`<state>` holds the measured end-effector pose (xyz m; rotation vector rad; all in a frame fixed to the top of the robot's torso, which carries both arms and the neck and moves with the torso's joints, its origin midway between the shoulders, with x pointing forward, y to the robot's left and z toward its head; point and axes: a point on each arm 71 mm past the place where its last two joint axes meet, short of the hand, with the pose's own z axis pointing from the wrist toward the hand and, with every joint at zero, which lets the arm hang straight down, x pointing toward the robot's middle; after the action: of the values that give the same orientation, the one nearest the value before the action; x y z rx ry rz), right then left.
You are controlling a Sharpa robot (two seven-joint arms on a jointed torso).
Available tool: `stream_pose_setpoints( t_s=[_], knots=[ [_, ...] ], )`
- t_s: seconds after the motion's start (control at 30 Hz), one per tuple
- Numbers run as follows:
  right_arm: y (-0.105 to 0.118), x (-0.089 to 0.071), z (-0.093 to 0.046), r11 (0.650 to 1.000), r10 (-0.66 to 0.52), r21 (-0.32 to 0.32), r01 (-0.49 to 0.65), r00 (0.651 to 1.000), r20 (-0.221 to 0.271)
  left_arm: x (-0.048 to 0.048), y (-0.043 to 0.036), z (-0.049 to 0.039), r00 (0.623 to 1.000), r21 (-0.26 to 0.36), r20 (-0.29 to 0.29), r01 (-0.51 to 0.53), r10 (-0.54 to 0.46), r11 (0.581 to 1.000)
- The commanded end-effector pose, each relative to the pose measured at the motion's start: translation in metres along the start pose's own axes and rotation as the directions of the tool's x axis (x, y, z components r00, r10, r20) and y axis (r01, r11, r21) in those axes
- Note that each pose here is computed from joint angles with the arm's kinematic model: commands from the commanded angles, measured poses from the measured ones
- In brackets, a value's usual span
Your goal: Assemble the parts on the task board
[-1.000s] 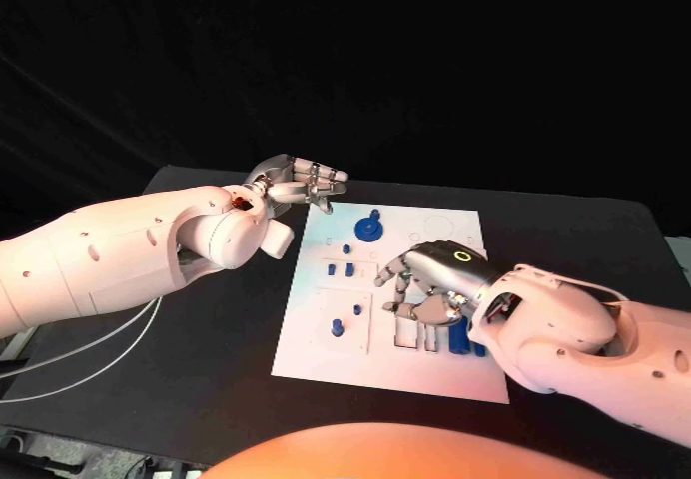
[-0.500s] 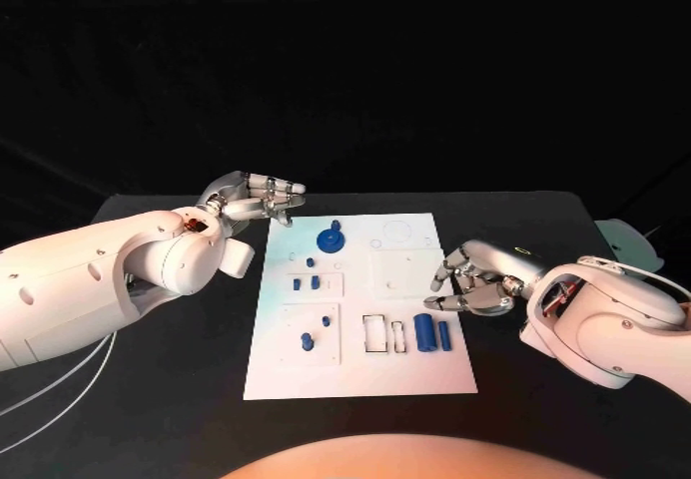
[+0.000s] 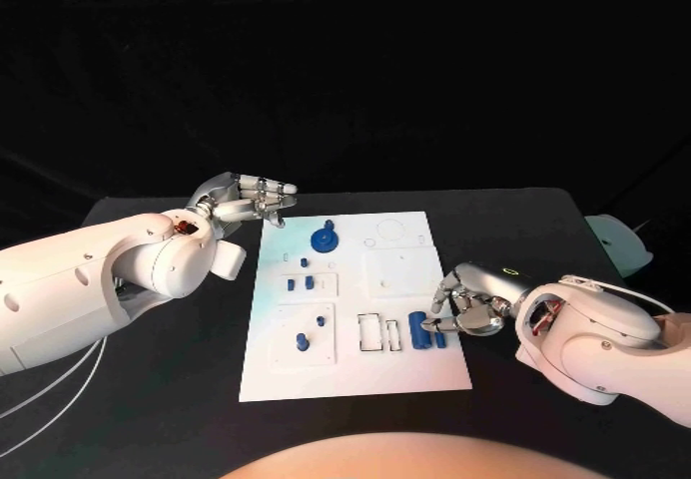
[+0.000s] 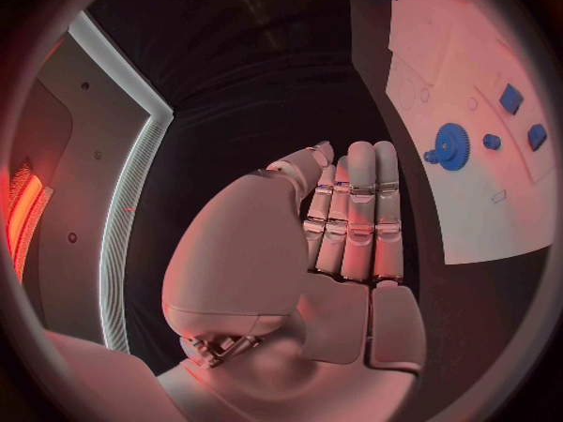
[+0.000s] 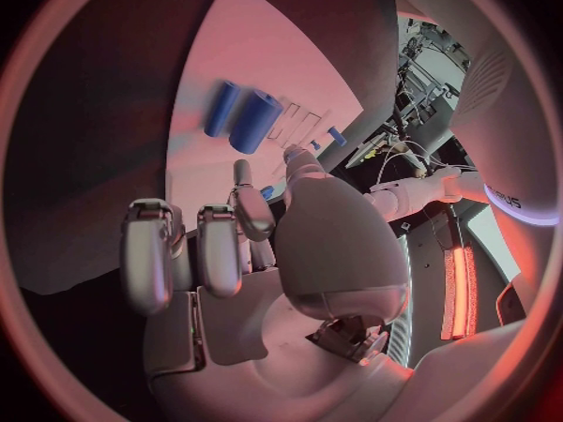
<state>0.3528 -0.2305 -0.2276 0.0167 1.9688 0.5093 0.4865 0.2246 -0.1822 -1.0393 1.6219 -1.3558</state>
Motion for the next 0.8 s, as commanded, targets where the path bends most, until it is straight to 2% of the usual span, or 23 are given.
stream_pose_setpoints(
  t_s=[0.03, 0.47, 0.8],
  knots=[
    [-0.002, 0.007, 0.003, 0.998, -0.056, 0.035, 0.057, 0.998, -0.023, 0.0019, -0.0011, -0.0005, 1.0, 0.009, -0.019, 0.0, 0.0, 1.0],
    [0.002, 0.017, 0.01, 0.994, -0.097, 0.047, 0.098, 0.995, -0.017, 0.001, -0.001, -0.0015, 1.0, 0.008, -0.018, 0.0, 0.0, 1.0],
    [0.005, 0.028, 0.016, 0.992, -0.111, 0.048, 0.112, 0.993, -0.038, -0.0001, -0.0008, -0.0023, 1.0, 0.006, -0.019, 0.0, 0.0, 1.0]
  ],
)
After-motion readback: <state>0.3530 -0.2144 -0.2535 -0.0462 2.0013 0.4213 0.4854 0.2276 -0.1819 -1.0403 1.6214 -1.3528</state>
